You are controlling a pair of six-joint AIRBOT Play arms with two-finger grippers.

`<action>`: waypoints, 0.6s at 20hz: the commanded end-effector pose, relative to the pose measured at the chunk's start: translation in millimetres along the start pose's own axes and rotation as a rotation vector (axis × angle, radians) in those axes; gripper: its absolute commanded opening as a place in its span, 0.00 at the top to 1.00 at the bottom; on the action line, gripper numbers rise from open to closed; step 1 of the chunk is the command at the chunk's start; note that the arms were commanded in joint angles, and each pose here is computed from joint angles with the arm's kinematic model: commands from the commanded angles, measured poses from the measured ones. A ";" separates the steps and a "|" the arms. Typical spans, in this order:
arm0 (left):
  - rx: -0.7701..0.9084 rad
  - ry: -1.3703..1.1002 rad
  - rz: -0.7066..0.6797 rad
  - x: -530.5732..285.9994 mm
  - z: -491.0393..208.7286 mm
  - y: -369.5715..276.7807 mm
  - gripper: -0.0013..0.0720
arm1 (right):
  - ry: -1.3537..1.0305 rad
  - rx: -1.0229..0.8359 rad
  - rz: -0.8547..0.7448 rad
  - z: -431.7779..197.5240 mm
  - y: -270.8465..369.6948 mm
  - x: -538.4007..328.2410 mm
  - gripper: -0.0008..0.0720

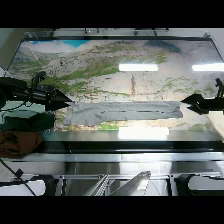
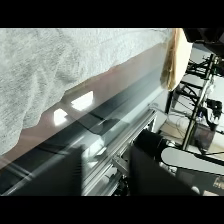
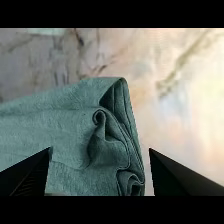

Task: Fold the shirts.

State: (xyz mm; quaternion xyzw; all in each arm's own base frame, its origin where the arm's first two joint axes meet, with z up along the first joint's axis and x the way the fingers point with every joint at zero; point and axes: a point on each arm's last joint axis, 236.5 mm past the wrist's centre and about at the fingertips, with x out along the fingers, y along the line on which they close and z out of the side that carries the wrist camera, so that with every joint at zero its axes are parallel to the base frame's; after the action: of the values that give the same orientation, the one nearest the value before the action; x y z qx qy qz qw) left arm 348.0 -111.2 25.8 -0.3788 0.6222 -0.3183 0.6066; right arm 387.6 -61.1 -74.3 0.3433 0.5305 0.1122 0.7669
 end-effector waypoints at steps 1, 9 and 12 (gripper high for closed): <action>0.024 -0.032 0.011 -3.8 -6.0 -7.8 0.71 | 0.133 0.068 0.058 -26.0 -8.4 23.7 0.05; 0.048 -0.056 0.015 -3.8 -3.1 -15.7 0.71 | 0.259 0.029 0.200 -51.2 35.4 59.9 0.41; 0.083 -0.034 0.031 19.9 -3.0 -23.4 0.71 | 0.239 -0.018 0.251 -39.1 56.9 58.7 0.97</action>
State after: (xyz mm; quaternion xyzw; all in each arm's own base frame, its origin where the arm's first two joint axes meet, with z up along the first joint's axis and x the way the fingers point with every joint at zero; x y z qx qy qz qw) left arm 344.6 -124.5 39.3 -0.3602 0.6047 -0.3228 0.6327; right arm 377.9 11.3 -105.3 0.3776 0.5853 0.2175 0.6837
